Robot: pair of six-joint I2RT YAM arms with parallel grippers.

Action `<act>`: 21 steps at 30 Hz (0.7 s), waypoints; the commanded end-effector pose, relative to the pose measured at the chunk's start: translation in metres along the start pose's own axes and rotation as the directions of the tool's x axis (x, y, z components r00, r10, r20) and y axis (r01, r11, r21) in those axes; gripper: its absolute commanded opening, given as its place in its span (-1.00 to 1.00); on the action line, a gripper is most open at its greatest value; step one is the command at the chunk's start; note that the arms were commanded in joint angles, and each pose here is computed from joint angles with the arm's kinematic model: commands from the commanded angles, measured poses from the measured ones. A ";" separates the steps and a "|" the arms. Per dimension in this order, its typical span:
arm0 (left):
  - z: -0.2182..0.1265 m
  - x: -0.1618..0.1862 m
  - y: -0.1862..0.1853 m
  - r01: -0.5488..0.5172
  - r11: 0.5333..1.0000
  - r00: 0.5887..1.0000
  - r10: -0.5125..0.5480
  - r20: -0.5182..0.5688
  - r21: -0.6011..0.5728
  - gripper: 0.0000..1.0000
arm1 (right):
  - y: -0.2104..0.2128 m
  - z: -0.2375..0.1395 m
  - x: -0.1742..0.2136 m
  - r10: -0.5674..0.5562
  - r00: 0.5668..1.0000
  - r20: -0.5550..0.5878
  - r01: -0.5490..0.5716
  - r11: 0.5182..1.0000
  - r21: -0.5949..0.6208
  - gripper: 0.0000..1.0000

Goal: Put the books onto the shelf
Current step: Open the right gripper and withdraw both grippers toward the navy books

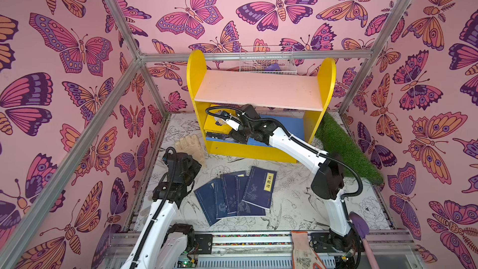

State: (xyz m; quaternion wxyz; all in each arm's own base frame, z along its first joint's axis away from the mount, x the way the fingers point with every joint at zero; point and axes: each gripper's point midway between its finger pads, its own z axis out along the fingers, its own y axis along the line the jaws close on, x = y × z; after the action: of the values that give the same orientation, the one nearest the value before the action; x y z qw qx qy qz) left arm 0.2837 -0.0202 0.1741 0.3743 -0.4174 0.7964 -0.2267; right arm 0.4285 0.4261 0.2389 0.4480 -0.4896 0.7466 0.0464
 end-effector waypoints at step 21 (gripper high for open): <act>0.028 0.126 -0.011 -0.502 0.854 0.800 0.519 -0.303 0.138 -0.41 | 0.077 -0.134 0.225 0.514 0.823 -0.240 -0.523 0.852 0.031 0.46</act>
State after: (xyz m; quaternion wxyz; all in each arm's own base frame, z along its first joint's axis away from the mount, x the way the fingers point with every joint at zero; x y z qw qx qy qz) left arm 0.2644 -0.1287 0.1238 0.2870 -0.1739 0.9146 -0.2258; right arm 0.2664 0.2726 0.1518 0.3441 -0.3355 0.8651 0.1437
